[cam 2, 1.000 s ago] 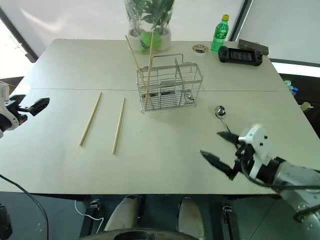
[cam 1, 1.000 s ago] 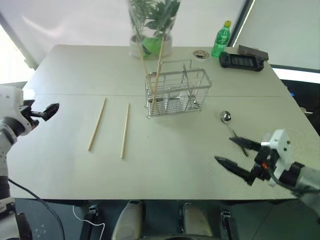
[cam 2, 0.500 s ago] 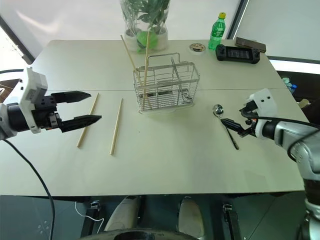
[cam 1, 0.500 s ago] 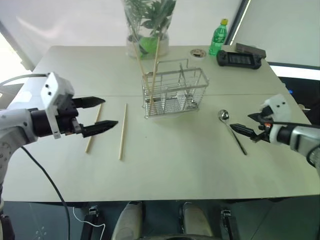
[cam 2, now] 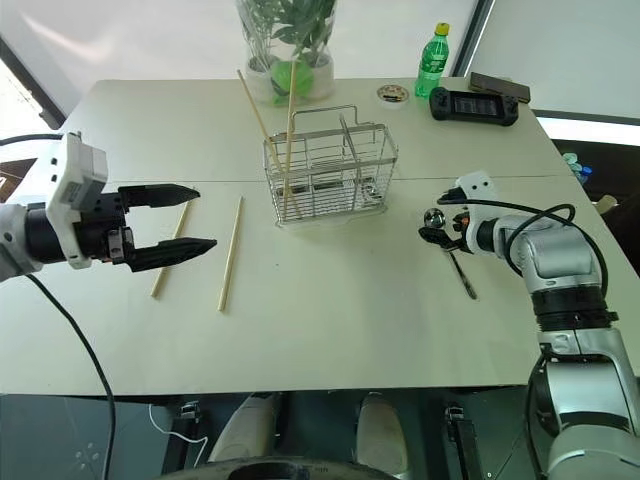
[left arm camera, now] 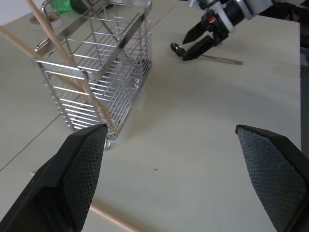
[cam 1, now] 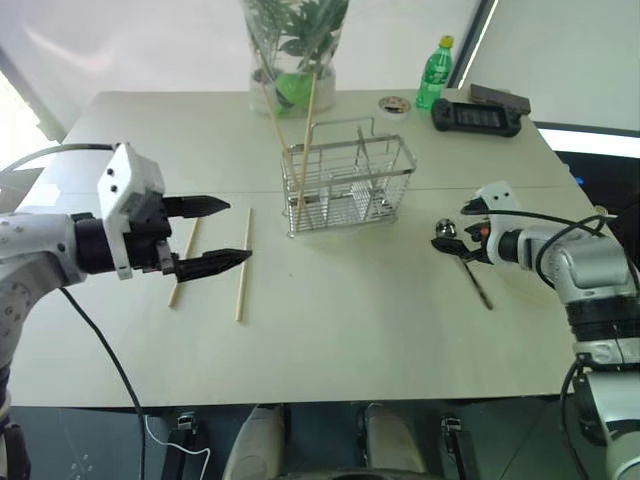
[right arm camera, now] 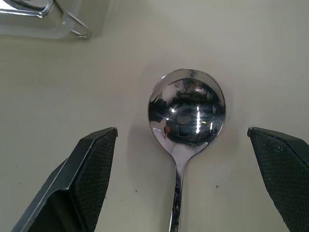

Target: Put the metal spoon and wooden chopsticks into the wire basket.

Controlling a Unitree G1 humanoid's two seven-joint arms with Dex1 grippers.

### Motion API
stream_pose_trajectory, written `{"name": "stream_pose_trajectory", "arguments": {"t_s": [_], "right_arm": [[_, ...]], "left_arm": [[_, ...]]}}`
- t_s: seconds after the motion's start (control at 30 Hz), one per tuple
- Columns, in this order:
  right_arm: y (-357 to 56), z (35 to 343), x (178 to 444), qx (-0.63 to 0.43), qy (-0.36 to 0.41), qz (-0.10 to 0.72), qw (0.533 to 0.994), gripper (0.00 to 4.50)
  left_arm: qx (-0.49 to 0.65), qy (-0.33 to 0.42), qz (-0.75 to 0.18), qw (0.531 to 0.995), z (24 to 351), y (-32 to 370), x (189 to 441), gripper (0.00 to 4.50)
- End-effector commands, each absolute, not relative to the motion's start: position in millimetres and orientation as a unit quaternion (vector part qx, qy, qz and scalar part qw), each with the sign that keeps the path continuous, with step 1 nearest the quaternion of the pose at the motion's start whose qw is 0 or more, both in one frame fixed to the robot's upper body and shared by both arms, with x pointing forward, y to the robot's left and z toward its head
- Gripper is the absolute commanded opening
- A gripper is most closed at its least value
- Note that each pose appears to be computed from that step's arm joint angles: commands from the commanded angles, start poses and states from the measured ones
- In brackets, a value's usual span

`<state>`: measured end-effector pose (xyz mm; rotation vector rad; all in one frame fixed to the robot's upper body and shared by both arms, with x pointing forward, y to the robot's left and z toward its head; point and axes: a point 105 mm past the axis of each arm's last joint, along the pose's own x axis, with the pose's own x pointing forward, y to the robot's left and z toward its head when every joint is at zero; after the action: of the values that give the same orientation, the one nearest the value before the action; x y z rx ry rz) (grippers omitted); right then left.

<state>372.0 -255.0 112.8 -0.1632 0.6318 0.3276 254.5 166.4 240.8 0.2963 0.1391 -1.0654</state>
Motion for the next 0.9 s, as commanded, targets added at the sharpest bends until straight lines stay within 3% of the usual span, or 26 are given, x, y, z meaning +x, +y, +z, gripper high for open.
{"name": "stream_pose_trajectory", "arguments": {"t_s": [0.03, 0.3, 0.53, 0.6, 0.8, 0.9], "right_arm": [[-259, 120, 371, -0.090, 0.308, 0.158, 0.934, 4.50], [-254, 110, 354, -0.076, 0.327, 0.165, 0.927, 4.50], [-246, 106, 350, -0.072, 0.325, 0.171, 0.928, 1.30], [-245, 106, 350, -0.072, 0.322, 0.172, 0.928, 0.20], [-242, 108, 353, -0.076, 0.311, 0.175, 0.931, 0.09], [-239, 125, 359, -0.093, 0.261, 0.184, 0.943, 0.09]], "left_arm": [[0.161, 0.049, -0.511, 0.843, 252, 163, 248, 4.48], [0.161, 0.044, -0.509, 0.845, 255, 162, 246, 4.48], [0.162, 0.039, -0.510, 0.844, 257, 162, 251, 4.50], [0.161, 0.035, -0.512, 0.843, 260, 161, 252, 4.50], [0.161, 0.031, -0.513, 0.842, 262, 161, 255, 4.50], [0.161, 0.025, -0.510, 0.845, 264, 161, 257, 4.50]]}}
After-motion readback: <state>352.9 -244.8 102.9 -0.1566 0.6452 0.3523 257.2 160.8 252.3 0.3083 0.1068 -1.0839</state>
